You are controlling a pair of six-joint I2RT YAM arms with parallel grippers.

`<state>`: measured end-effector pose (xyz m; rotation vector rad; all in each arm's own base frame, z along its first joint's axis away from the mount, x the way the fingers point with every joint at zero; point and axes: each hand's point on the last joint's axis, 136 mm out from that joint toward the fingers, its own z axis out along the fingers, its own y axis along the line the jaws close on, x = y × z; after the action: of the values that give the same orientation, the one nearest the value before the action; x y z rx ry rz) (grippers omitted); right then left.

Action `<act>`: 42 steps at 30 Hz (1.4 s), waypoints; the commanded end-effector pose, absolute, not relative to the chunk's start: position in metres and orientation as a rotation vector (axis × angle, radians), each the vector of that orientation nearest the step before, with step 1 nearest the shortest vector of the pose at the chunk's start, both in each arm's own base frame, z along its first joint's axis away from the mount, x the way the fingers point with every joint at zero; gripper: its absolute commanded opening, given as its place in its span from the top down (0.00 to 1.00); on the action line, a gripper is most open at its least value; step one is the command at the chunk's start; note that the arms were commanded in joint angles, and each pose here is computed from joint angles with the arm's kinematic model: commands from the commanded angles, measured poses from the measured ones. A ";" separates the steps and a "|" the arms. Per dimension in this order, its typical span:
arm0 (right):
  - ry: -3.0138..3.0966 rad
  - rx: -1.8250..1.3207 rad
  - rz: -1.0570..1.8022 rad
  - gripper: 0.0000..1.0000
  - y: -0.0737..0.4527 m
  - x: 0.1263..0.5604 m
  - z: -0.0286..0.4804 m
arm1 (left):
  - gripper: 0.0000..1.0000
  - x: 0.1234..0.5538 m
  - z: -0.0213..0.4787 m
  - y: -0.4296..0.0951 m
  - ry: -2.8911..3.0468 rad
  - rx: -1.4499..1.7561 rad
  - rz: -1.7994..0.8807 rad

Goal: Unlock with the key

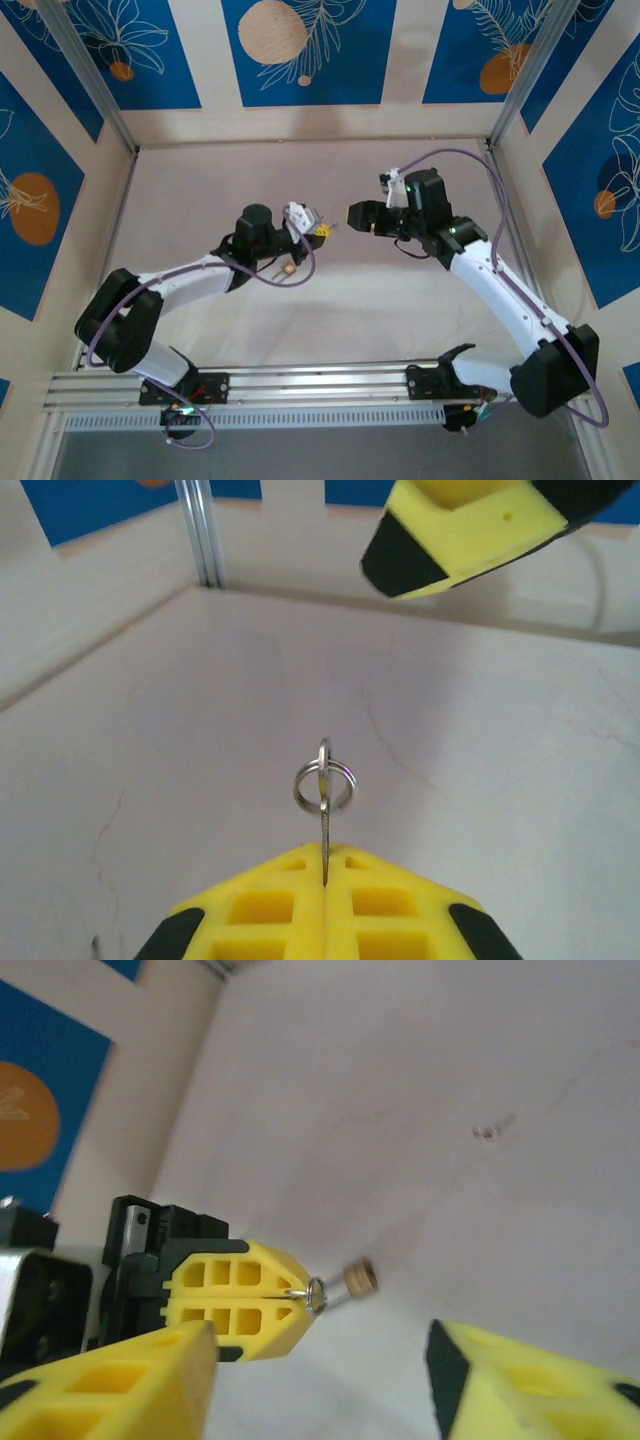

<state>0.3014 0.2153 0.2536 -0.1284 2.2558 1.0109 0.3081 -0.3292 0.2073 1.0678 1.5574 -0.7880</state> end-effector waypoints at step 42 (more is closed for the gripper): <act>1.916 -0.337 1.506 0.29 0.255 0.324 0.220 | 1.00 0.328 0.228 -0.312 1.861 0.958 -1.066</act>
<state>0.3199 0.2581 0.2118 -0.3561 1.9503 1.5315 0.3137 -0.3104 0.1959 1.0262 1.9989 -1.0844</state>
